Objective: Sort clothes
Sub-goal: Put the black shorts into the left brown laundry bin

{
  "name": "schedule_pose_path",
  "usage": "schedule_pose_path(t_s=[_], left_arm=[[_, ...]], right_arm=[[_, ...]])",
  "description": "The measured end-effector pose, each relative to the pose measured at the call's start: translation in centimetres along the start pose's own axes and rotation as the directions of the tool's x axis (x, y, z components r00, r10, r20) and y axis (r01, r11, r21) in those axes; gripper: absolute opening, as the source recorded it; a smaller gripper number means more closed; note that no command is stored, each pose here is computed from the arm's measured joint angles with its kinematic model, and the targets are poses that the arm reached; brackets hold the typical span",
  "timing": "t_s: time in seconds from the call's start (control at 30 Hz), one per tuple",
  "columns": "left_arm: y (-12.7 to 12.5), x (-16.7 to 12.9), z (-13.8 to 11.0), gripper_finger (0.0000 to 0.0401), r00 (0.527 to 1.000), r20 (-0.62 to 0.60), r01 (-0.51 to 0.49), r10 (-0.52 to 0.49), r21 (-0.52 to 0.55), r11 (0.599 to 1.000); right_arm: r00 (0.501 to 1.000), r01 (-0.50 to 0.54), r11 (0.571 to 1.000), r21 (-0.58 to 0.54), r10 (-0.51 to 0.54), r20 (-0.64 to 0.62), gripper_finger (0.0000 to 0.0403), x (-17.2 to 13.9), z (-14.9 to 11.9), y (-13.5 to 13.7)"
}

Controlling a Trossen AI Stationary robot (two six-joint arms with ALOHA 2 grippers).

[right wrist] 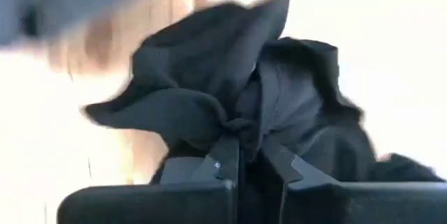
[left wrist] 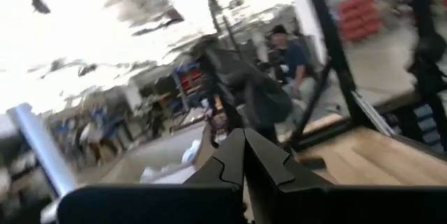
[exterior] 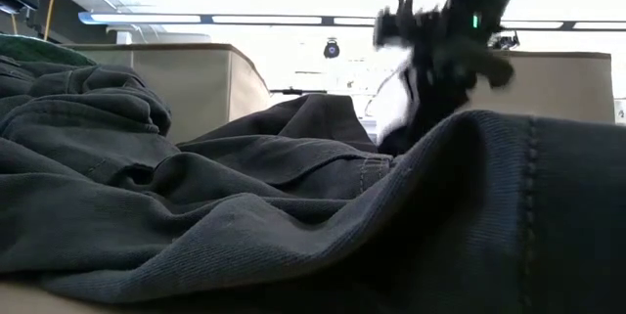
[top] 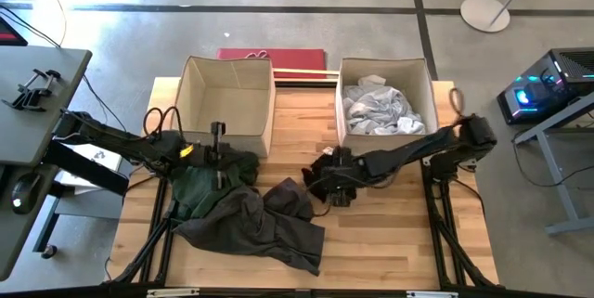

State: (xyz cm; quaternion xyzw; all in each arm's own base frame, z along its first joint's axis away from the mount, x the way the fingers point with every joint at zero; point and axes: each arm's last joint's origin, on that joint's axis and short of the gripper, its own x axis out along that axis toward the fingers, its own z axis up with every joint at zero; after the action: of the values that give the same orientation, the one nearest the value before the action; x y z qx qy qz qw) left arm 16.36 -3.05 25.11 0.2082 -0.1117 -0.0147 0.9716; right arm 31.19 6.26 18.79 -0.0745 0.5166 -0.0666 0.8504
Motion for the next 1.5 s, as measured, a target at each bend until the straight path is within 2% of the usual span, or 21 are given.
schedule_pose_path(t_s=[0.1, 0.23, 0.4, 0.53, 0.67, 0.87, 1.0, 1.17, 1.5], left_arm=[[-0.1, 0.1, 0.2, 0.0, 1.0, 0.013, 0.017, -0.018, 0.041, 0.999], [0.3, 1.1, 1.2, 0.0, 0.999, -0.004, -0.037, 0.037, 0.014, 0.999], [0.6, 3.6, 2.0, 0.001, 0.994, -0.072, -0.08, 0.084, 0.054, 0.995], [0.4, 5.8, 2.3, 0.0053, 0.991, -0.114, -0.058, 0.068, 0.083, 0.995], [0.3, 7.6, 2.8, 0.0117, 0.992, -0.115, -0.045, 0.055, 0.083, 0.996], [0.2, 10.1, 2.8, 0.0225, 0.99, -0.131, -0.041, 0.044, 0.026, 0.999], [-0.1, 11.3, 2.2, 0.0272, 0.987, -0.157, -0.029, 0.032, 0.022, 0.999], [-0.5, 12.2, 0.8, 0.0285, 0.979, -0.205, -0.018, 0.022, 0.022, 1.0], [-1.4, 13.9, -2.4, 0.0286, 0.97, -0.241, -0.043, 0.027, -0.062, 0.997]], right_arm=[[0.993, 0.058, 0.998, -0.004, -0.057, 0.099, 0.0006, -2.4, 0.4, 0.0], [0.962, 0.132, 0.991, 0.03, -0.136, 0.237, 0.0005, -6.1, 0.7, -0.3], [0.882, 0.226, 0.97, 0.089, -0.242, 0.404, 0.0004, -9.9, 1.0, -0.3], [0.807, 0.237, 0.967, 0.094, -0.25, 0.534, 0.0003, -12.1, 1.7, -0.1], [0.749, 0.213, 0.975, 0.067, -0.207, 0.63, 0.0002, -13.1, 2.6, 0.2], [0.724, 0.206, 0.978, 0.021, -0.167, 0.669, 0.0001, -12.9, 3.3, 0.5], [0.724, 0.208, 0.978, 0.012, -0.163, 0.671, 0.0001, -12.7, 3.4, 0.6], [0.726, 0.207, 0.978, 0.011, -0.161, 0.669, 0.0001, -12.7, 3.4, 0.5], [0.729, 0.184, 0.983, 0.016, -0.147, 0.668, 0.0001, -12.4, 3.5, 0.4]])
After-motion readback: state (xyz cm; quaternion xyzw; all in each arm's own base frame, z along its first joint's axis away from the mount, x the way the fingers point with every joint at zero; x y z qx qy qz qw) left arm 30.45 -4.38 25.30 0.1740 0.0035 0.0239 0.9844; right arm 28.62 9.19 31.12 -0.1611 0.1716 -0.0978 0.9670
